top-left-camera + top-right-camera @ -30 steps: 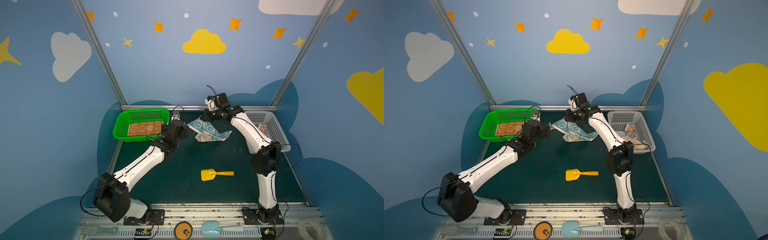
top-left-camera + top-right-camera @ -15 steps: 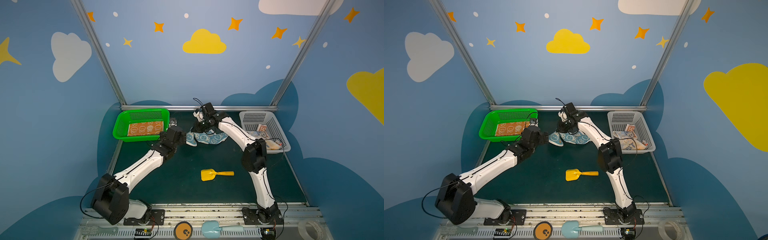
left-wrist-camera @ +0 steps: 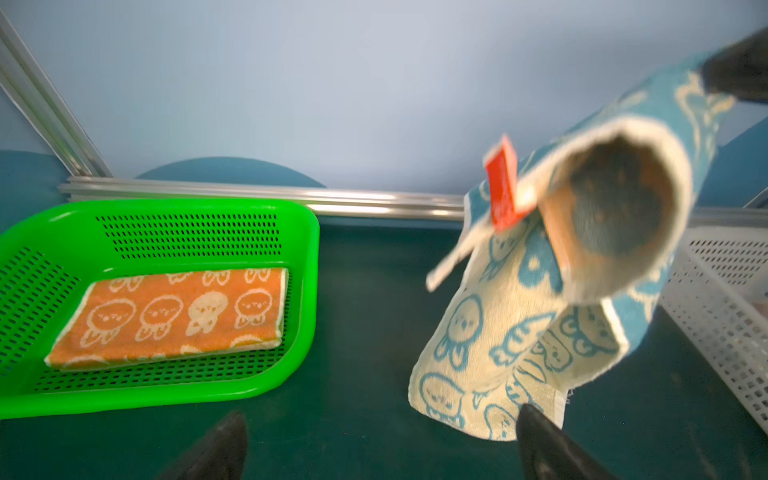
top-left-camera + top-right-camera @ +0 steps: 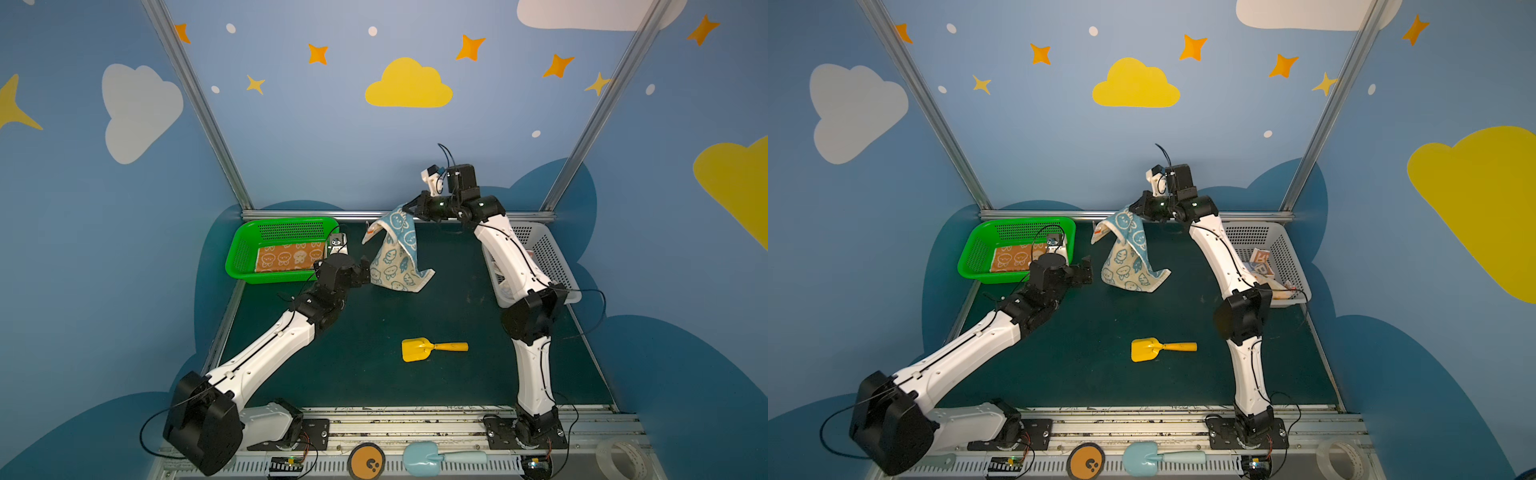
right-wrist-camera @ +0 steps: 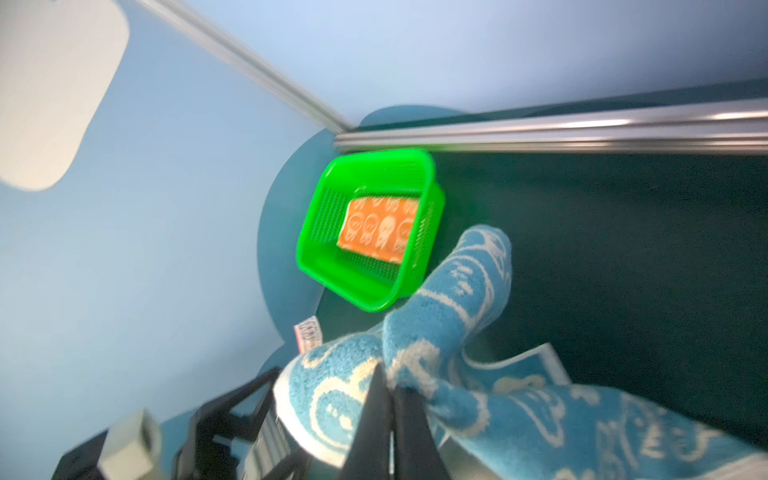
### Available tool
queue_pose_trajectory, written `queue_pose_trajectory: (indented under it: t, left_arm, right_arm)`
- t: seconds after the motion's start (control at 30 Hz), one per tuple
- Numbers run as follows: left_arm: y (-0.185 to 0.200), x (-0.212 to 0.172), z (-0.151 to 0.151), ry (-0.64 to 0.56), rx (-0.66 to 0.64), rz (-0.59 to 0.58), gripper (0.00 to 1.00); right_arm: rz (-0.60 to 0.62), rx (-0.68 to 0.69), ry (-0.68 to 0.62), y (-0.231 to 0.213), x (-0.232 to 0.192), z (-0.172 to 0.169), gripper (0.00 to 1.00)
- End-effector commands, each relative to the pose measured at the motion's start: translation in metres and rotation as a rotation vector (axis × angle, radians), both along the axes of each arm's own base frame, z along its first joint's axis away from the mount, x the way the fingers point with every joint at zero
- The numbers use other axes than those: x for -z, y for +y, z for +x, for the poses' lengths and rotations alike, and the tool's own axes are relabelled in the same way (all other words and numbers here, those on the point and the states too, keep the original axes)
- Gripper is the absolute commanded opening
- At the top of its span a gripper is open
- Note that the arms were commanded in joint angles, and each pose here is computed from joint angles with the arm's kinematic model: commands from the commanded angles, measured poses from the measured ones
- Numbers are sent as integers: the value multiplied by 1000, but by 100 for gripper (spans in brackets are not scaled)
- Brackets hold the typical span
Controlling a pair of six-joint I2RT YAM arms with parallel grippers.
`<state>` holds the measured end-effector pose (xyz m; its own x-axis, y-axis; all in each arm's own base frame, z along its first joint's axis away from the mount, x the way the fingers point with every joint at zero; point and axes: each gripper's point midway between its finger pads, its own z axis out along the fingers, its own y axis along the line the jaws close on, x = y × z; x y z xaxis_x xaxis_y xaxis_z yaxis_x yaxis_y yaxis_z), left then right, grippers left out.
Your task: Fold and stack the towels
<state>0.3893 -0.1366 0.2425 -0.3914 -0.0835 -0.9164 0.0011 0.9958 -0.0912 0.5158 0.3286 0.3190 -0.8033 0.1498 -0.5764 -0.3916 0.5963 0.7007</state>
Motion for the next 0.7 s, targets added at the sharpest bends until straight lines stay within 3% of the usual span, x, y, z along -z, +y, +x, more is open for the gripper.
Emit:
queue_pose_trajectory:
  t: [0.0, 0.13, 0.27, 0.3, 0.43, 0.57, 0.67]
  left_arm:
    - [-11, 9, 7, 30, 28, -9, 100]
    - [-16, 21, 12, 63, 41, 12, 100]
    - [-22, 30, 20, 87, 53, 30, 100]
    - [-25, 33, 22, 96, 60, 30, 100]
    - [-36, 45, 28, 138, 79, 16, 100]
    - [-44, 53, 25, 164, 100, 10, 100]
    - [-46, 51, 21, 161, 99, -1, 100]
  right_arm:
    - [-21, 85, 133, -14, 72, 44, 0]
    - [-3, 174, 175, -39, 112, 82, 0]
    - [-21, 215, 198, -56, 138, 97, 0]
    - [-33, 219, 193, -59, 140, 98, 6]
    - [-83, 200, 144, -64, 122, 89, 50]
    - [-147, 174, 71, -71, 89, 63, 73]
    - [-203, 147, 44, -75, 80, 34, 82]
